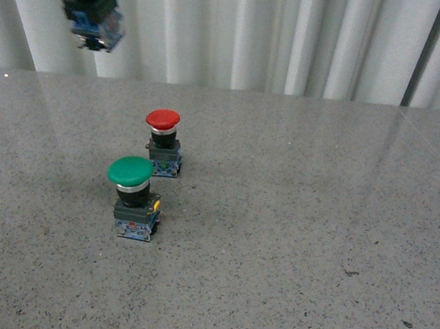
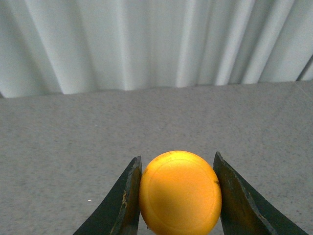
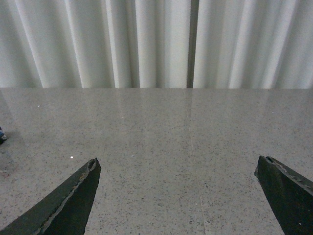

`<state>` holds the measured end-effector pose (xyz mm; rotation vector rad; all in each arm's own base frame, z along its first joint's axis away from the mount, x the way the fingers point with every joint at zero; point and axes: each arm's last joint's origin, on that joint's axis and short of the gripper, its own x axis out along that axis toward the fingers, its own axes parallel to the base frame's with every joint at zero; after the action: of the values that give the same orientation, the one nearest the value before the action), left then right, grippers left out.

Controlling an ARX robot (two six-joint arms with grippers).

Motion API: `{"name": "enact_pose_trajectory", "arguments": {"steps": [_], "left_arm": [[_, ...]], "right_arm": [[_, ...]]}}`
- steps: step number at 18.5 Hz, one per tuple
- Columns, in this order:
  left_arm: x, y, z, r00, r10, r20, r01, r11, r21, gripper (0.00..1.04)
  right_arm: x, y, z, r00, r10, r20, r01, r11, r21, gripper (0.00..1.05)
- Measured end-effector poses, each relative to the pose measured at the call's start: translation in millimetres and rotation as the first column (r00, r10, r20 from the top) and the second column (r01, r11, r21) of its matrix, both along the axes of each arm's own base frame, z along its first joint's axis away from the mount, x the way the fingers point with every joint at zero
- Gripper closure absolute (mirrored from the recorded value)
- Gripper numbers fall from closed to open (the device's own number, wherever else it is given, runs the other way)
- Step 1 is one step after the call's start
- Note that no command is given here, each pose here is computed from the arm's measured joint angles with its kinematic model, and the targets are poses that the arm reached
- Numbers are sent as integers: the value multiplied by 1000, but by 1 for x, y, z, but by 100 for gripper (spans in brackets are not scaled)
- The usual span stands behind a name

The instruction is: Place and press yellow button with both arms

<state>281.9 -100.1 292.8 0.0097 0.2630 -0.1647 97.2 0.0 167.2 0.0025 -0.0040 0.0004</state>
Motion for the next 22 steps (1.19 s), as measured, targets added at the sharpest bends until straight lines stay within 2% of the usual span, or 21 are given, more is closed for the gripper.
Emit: {"name": "enact_pose_trajectory", "arguments": {"steps": [2,5,8,14,17,22], "left_arm": [[16,-14,-10,999,-18,-46,17,1000,-13,69],[39,-56,-40,986,-75,-150,70,997,-36,69],[42,-93,-47,975,-150,-167,138,987,-78,69],[48,-125,-83,943,-185,-276,157,980,-119,69],[34,-148,-91,930,-209,-301,169,973,-154,70],[34,-154,-108,920,-147,-363,101,985,-143,70]], "right_arm": [[0,0,0,1000,0,0,0,1000,0,6],[0,0,0,1000,0,0,0,1000,0,6],[0,0,0,1000,0,0,0,1000,0,6],[0,0,0,1000,0,0,0,1000,0,6],[0,0,0,1000,0,0,0,1000,0,6],[0,0,0,1000,0,0,0,1000,0,6]]}}
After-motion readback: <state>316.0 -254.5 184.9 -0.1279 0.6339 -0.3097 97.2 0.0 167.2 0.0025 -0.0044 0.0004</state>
